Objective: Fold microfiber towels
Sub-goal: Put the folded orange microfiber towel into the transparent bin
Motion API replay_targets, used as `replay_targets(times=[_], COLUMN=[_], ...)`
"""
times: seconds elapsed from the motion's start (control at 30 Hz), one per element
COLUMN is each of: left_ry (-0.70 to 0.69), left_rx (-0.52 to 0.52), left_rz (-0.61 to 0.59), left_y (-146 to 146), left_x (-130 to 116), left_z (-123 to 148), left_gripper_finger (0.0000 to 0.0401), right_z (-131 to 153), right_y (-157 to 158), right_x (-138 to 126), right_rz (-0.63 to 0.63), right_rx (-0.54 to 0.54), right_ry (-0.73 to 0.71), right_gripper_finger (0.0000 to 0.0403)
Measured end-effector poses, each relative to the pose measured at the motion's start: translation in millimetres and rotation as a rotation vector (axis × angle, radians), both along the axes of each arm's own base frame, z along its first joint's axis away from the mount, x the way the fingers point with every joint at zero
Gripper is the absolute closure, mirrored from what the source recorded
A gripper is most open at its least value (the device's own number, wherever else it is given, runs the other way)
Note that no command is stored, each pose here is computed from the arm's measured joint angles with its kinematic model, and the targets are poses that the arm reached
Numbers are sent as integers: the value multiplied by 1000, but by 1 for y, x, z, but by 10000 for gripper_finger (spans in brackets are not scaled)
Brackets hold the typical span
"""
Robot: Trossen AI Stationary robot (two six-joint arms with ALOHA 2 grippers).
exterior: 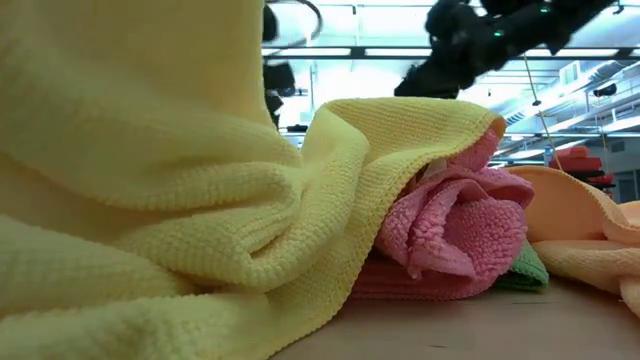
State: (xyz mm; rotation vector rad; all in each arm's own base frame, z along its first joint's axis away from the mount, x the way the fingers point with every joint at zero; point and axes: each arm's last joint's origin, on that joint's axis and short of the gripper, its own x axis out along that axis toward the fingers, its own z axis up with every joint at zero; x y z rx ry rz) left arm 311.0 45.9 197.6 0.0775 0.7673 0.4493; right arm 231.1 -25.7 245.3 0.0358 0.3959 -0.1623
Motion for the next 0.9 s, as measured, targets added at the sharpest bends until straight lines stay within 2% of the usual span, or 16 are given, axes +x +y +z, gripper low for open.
replay_targets(times=[0.23, 0.4, 0.57, 0.7, 0.9], left_ry=[189, 345, 432, 507, 594], left_rx=[-136, -235, -434, -485, -512], left_rz=[37, 98, 120, 153, 201], left_y=[20, 36, 46, 45, 47], left_x=[36, 47, 56, 62, 66], left_z=[-5, 3, 7, -5, -34], left_gripper_finger=[395, 381, 385, 394, 375], right_z=[-16, -26, -38, -43, -43], right_y=[18, 26, 29, 30, 30], right_x=[-27, -37, -43, -45, -44], right_rz=[76, 122, 141, 150, 169], right_rx=[0, -13, -15, -28, -75], right_ry=[-5, -13, 15, 31, 26], right_gripper_finger=[358, 358, 358, 358, 358])
